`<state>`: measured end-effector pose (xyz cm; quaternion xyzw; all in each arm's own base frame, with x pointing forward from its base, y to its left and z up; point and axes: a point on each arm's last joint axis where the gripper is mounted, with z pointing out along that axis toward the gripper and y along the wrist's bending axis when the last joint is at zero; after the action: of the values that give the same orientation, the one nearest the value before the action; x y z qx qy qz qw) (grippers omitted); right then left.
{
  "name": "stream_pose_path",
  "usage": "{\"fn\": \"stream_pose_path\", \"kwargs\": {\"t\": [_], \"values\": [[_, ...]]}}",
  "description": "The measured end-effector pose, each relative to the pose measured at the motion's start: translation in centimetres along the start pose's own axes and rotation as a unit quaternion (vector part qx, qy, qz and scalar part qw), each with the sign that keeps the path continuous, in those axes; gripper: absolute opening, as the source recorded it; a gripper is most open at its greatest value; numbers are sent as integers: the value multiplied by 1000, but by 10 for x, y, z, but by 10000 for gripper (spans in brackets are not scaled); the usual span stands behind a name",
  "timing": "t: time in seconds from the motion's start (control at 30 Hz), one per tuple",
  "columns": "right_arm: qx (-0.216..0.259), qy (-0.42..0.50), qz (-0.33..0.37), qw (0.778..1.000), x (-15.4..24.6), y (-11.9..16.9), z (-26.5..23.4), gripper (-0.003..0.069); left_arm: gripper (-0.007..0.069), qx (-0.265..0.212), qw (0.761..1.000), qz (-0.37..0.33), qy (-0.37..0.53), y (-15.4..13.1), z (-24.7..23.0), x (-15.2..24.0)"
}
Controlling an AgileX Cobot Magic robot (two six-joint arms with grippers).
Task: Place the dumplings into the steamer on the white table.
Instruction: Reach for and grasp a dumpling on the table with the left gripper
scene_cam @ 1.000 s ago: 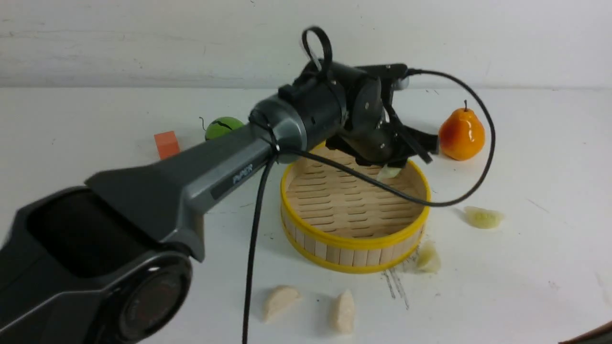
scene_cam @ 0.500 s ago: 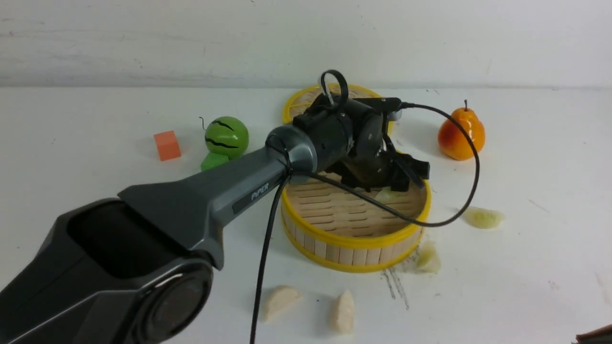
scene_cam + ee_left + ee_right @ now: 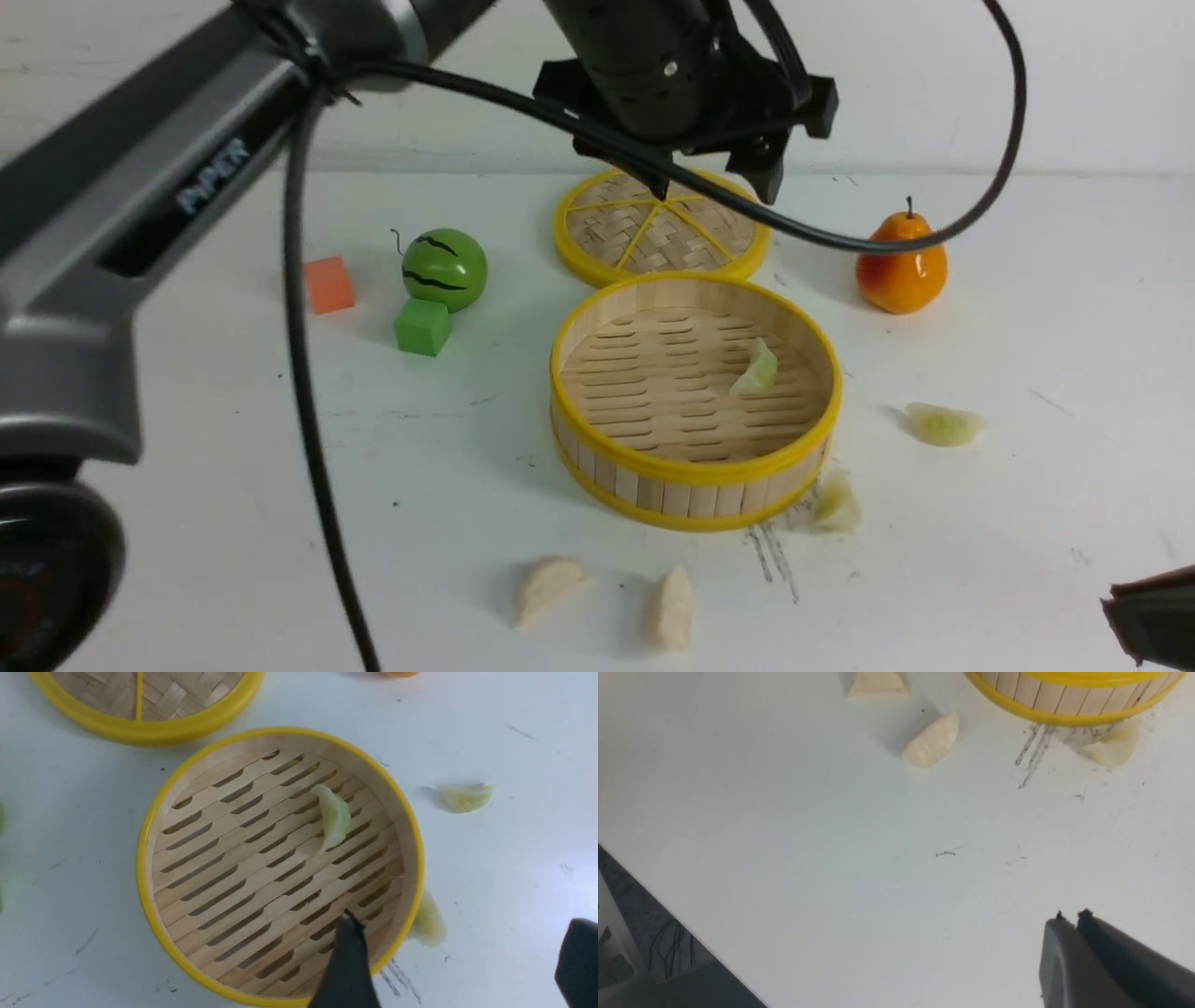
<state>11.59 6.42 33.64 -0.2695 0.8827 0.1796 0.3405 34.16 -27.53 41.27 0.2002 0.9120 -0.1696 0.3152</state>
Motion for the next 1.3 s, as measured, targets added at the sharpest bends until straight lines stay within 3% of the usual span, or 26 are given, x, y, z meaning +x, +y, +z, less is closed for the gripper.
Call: {"fn": "stream_pose_path", "kwargs": {"t": [0.23,0.43,0.57,1.1,1.3], "values": [[-5,-3,4,1000,-1,1,0,42,493,-27,999,23,38,12,-44,38],[-16,-10,12,1000,-2,3,0,46,461,-59,985,24,162,33,-32,115],[-17,-18,15,1000,-3,3,0,52,447,-64,979,25,190,44,0,156],[-19,-17,16,1000,-3,3,0,71,446,-69,968,127,203,60,112,190],[-22,-10,15,1000,-2,4,0,77,404,-64,965,122,225,63,143,204]]}}
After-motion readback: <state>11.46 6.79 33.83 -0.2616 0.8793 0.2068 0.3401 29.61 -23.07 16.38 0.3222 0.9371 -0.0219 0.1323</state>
